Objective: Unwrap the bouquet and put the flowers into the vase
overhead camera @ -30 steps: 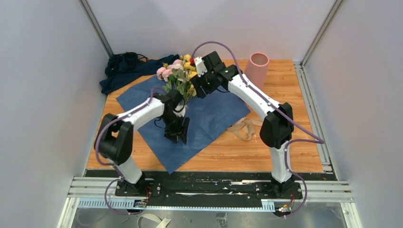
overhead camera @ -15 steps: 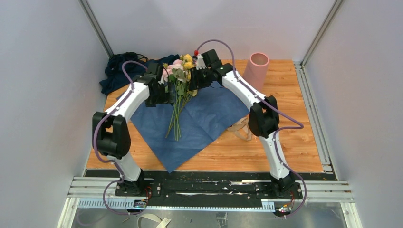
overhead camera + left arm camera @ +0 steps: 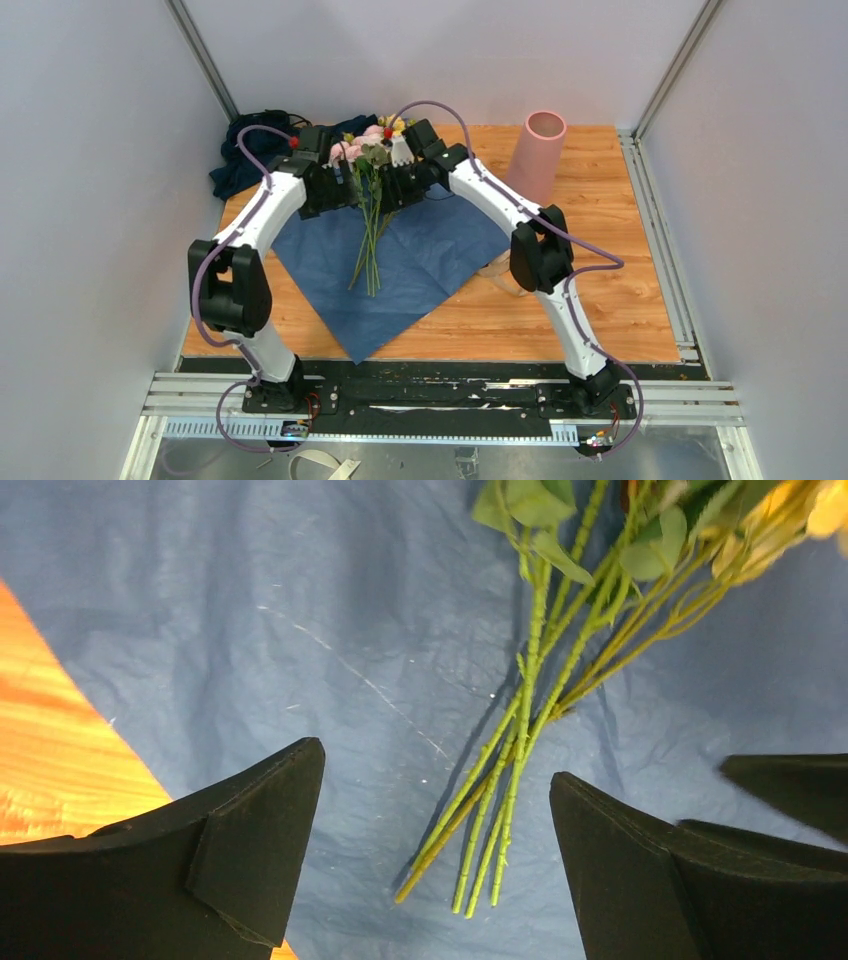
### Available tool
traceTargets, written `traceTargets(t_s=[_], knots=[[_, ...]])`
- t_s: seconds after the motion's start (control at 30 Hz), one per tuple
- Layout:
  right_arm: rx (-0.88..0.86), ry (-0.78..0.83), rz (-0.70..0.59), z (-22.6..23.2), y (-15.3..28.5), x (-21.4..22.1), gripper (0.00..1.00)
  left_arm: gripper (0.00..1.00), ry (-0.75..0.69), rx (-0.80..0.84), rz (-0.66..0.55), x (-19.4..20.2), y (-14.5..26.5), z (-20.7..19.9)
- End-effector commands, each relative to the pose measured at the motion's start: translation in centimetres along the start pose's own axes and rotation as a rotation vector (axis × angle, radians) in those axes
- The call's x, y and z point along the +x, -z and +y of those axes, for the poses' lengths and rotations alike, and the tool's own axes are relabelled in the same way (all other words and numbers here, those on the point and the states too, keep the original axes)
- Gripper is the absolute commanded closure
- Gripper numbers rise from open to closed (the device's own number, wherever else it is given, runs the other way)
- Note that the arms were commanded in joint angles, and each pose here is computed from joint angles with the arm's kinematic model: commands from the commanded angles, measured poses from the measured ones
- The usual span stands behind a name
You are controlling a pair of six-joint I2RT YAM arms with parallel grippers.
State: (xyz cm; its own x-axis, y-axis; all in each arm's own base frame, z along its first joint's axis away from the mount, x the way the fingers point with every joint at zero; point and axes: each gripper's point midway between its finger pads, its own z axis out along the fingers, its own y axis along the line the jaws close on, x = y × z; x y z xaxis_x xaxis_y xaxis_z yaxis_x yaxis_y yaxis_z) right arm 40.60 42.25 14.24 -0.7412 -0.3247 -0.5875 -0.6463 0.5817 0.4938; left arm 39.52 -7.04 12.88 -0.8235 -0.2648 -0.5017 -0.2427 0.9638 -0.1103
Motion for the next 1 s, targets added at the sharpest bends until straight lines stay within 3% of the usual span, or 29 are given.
traceTargets(t_s=[0.0,0.57,0.97], knots=[[0.012,0.072,0.096,2.0,-3.1,3.1,0.55,0.06,0.182,0.010,-0.135,-2.7,3.1,2.1],[0.063,0.142,0.288,1.0,-7.8,10.1,0.59,0.06,0.115,0.096,-0.047,-0.3,2.4,1.3],[0.036,0.159,0.324,2.2,-8.9,11.6,0.62,0.06,0.107,0.083,0.014,2.0,1.4,1.8]])
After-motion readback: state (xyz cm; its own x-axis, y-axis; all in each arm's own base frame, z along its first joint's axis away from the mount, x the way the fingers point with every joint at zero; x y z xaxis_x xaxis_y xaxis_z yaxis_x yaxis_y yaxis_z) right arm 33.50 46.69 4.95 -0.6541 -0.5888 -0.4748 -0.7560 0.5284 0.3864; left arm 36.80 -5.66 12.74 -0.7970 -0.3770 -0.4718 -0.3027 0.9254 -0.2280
